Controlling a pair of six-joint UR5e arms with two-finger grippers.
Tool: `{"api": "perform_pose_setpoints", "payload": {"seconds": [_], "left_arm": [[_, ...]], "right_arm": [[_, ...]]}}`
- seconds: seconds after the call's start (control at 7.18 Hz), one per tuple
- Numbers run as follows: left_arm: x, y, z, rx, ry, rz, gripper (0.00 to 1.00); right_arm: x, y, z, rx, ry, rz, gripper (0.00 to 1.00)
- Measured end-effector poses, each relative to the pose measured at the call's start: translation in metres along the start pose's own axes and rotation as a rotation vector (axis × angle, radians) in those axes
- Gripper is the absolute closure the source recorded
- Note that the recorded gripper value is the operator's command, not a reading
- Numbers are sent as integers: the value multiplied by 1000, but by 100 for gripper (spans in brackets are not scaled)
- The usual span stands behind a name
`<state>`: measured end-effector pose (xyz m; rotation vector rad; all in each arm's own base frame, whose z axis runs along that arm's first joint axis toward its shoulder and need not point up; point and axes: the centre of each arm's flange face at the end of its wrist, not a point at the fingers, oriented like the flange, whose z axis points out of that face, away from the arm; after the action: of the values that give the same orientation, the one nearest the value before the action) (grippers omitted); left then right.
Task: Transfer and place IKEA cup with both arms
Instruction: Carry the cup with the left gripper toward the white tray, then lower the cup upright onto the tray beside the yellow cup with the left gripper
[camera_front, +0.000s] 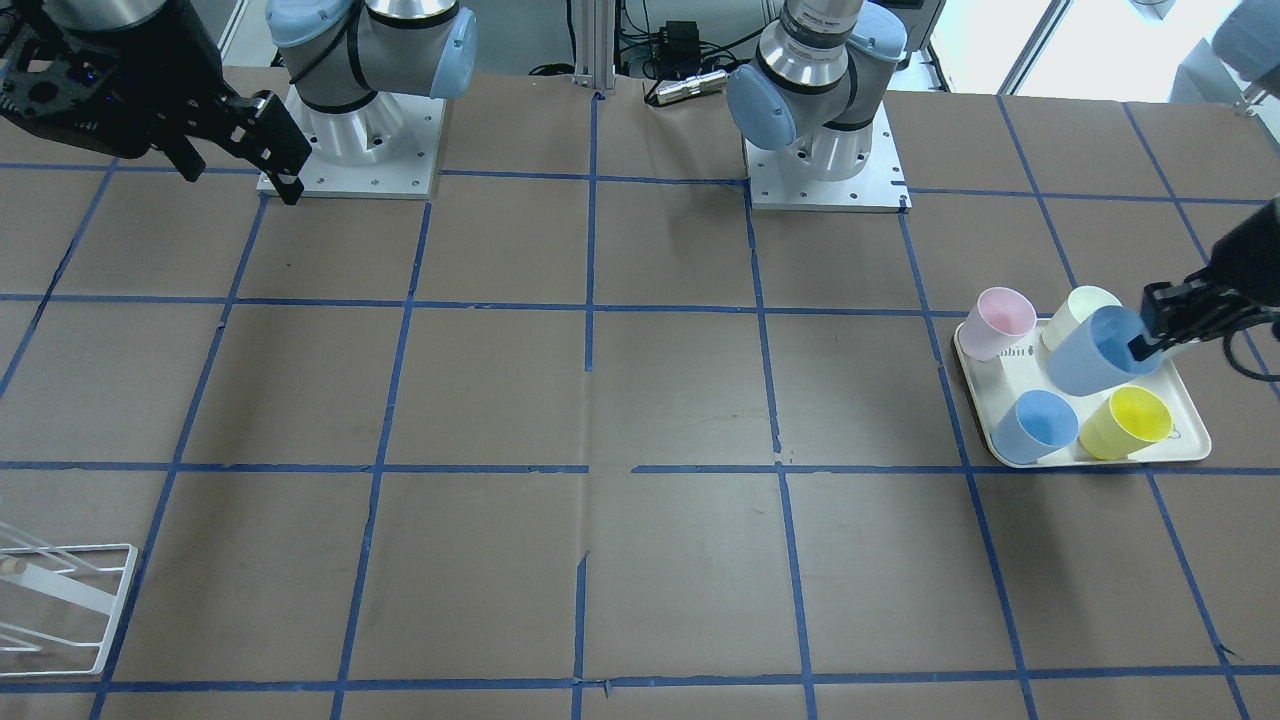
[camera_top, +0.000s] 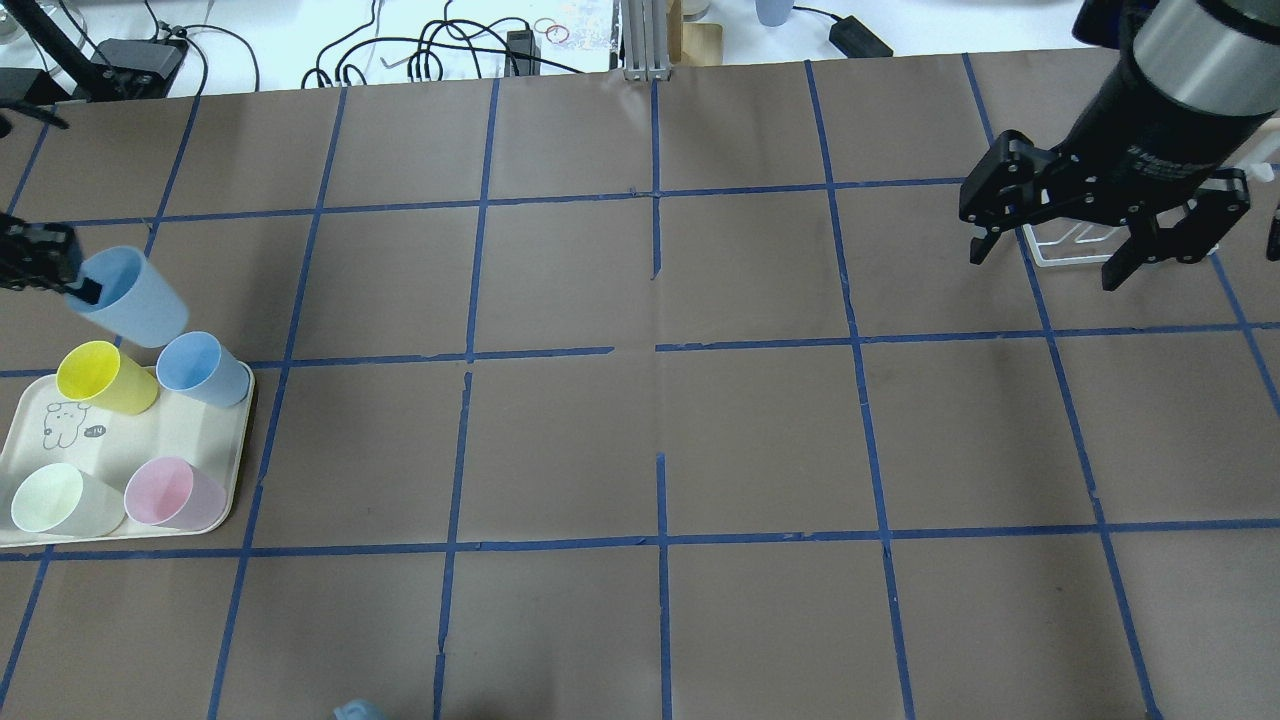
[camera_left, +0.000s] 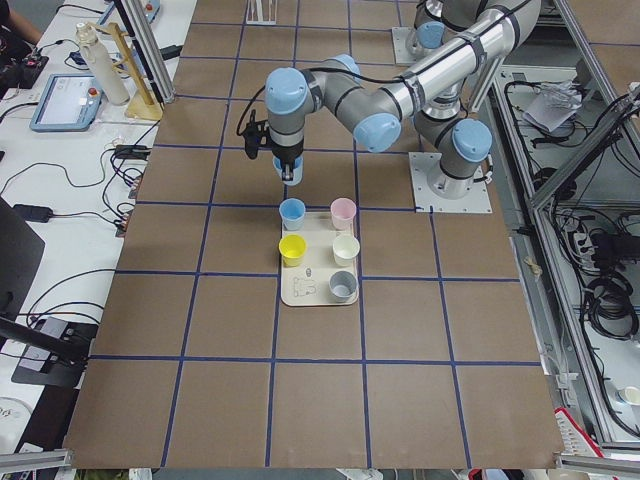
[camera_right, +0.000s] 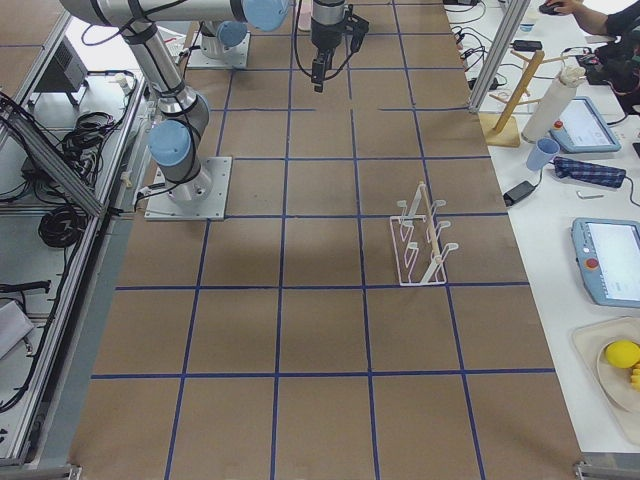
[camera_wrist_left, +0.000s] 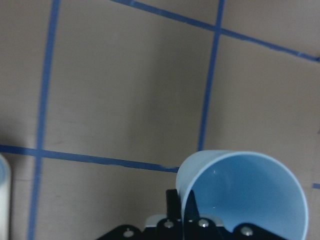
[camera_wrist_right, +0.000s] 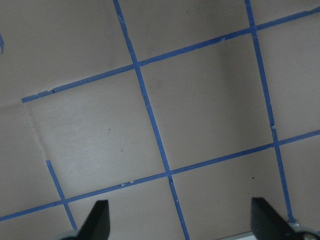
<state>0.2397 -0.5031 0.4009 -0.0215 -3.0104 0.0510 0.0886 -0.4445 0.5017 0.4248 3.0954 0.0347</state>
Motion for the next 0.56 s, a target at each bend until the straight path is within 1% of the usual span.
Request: {"api": "perform_pose_setpoints", "payload": {"seconds": [0.14, 0.28, 0.42, 0.56], "left_arm": [[-57, 16, 4, -2, 6, 66, 100], [-110, 25, 16, 6, 8, 115, 100], [-154, 26, 25, 9, 13, 135, 100], [-184, 24, 29, 2, 28, 150, 100]], "right_arm": [[-8, 2, 12, 22, 1, -2, 0], [-20, 7, 19, 35, 2, -18, 0], [-30, 13, 23, 38, 5, -41, 0], [-36, 16, 26, 34, 4, -55, 0]]}}
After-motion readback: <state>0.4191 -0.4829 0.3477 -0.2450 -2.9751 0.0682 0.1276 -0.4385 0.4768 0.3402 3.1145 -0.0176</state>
